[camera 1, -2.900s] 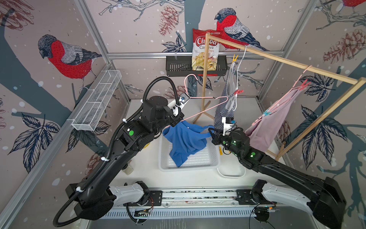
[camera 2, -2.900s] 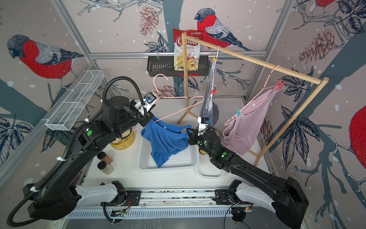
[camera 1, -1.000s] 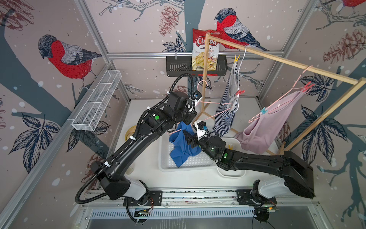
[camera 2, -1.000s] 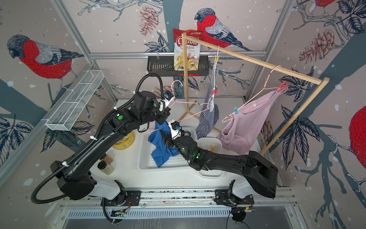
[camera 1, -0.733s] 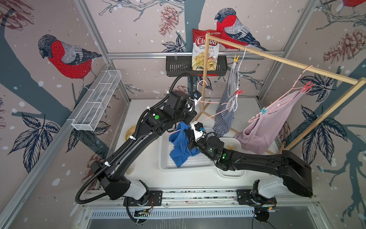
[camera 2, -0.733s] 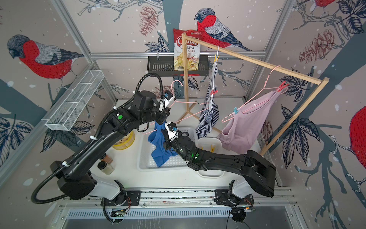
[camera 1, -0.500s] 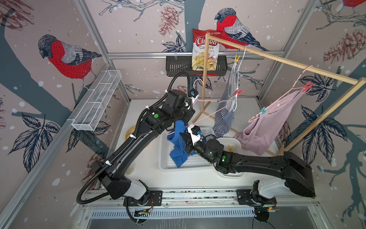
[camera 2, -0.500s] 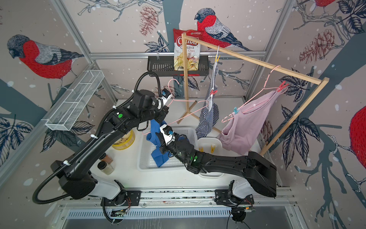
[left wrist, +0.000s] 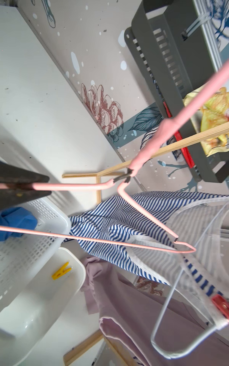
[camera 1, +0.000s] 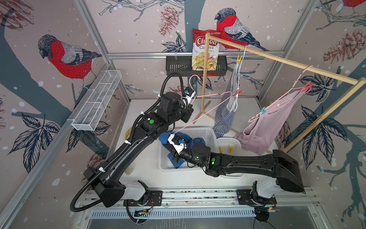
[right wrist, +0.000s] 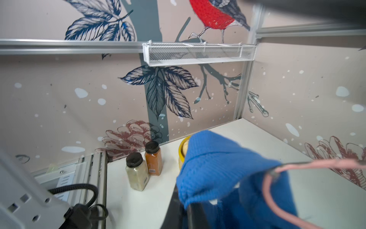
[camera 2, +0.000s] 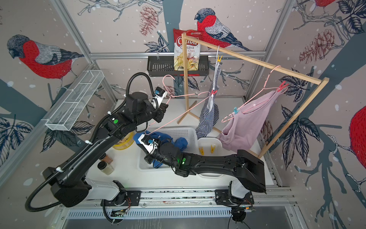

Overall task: Remove the clothespins securing tank tops to the hanger
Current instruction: Remove the tank top from the hanger, then place the tank top in the basket.

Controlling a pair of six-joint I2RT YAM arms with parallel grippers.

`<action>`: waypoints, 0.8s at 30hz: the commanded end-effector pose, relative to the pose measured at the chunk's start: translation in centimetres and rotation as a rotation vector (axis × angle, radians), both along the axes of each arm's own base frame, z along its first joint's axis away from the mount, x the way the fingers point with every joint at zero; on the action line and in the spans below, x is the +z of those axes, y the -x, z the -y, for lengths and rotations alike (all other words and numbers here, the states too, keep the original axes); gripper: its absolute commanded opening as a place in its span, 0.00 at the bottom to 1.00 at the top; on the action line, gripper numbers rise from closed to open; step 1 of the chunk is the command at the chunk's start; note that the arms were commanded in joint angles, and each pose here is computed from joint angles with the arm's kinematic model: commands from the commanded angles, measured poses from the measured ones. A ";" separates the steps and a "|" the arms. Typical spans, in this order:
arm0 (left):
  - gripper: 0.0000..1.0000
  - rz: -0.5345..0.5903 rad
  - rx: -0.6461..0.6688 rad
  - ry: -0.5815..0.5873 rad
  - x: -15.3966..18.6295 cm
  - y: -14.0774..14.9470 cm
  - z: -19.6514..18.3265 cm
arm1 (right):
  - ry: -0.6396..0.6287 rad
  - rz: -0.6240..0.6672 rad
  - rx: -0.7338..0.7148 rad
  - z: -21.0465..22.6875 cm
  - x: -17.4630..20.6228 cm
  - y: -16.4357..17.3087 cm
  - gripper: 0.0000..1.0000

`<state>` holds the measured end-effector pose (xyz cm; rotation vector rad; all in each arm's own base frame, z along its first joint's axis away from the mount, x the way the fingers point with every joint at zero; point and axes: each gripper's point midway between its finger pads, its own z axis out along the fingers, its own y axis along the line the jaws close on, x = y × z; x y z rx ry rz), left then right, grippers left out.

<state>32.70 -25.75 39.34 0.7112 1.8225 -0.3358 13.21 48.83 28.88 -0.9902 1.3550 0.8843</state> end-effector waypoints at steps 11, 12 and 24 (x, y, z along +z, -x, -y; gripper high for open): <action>0.00 0.194 0.182 0.046 4.9 0.3 -4.7 | 0.013 -0.173 -0.189 7.3 -4.9 -3.7 0.00; 0.00 0.194 0.199 0.033 4.7 0.2 -5.1 | 0.012 -0.203 -0.202 8.2 -5.5 -4.3 0.00; 0.00 0.174 0.235 0.001 3.4 0.6 -6.2 | 0.071 -0.424 -0.325 14.4 -11.0 -8.9 0.10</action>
